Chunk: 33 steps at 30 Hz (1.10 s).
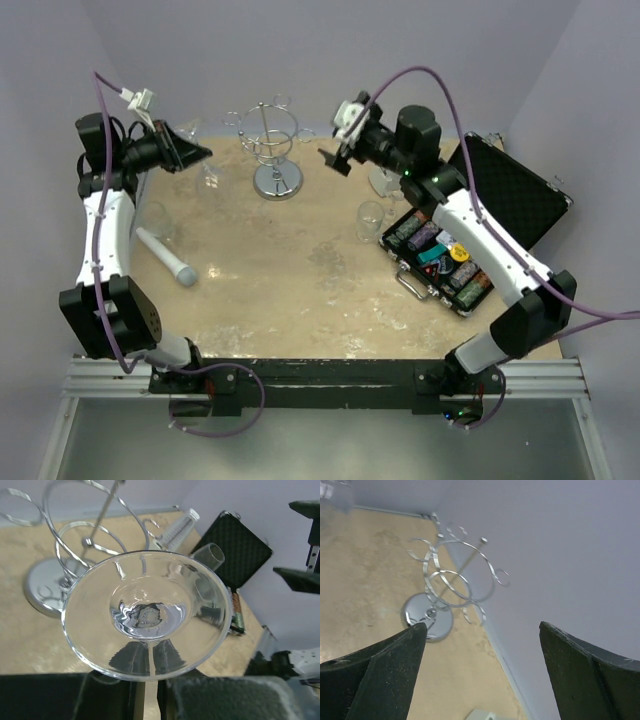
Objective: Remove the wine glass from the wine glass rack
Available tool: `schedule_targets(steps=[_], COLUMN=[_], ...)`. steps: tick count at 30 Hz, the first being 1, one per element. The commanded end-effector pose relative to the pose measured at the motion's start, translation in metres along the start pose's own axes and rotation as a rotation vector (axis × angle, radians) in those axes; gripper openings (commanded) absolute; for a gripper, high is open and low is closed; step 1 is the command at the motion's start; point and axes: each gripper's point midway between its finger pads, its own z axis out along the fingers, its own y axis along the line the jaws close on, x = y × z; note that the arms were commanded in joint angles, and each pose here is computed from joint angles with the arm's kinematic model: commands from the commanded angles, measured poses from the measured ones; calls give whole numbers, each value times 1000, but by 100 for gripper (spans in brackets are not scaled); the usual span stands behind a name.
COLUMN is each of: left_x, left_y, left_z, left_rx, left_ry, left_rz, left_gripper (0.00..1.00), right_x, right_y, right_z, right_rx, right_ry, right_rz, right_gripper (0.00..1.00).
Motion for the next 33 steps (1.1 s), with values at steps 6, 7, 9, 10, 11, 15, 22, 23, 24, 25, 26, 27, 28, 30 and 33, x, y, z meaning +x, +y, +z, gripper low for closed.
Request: schedule_targets(steps=[6,7,9,10,11,15,22,23,24,25,26,27,28,30,33], left_x=[74,79,87,91,96,111,128,130,133,134,137,141,143,148,155], left_y=[-47,-48,-52,-54,-56,-58,-54,-54,-53,-53,-53,-54,-54,-55,-54], left_z=[-17,-19,-22,-23,-24,-26,-24,-24,-24,-24,-25,-25,-25,-25,-26], left_rx=[197,218,249,265,274,304,310,312,309,303,299,297,295,293,296], left_ry=[195,215,243,250,261,293,328,333,335,337,338,342,345,349,355], left_rz=[-460,-499,-565,-586,-618,-750,-869,-882,-893,-895,-900,-910,-916,-923,-955], left_gripper=[0,0,0,0,0,0,0,0,0,0,0,0,0,0,0], right_x=[-16,-13,-6,-2,0,5,9,9,10,8,5,2,1,-7,-18], right_y=[116,127,145,152,159,183,219,227,235,239,246,251,259,270,284], right_z=[-19,-21,-23,-23,-22,-11,14,14,14,15,15,16,16,19,20], right_rx=[-323,-351,-393,-407,-422,-485,-551,-566,-583,-581,-580,-576,-587,-577,-573], right_ry=[-157,-167,-187,-195,-210,-278,-410,-440,-468,-494,-523,-548,-570,-614,-666], right_rz=[-595,-654,-764,-808,-847,-952,-1102,-1121,-1135,-1146,-1149,-1153,-1151,-1143,-1129], right_gripper=[98,98,98,98,99,98,98,98,99,99,99,99,99,99,99])
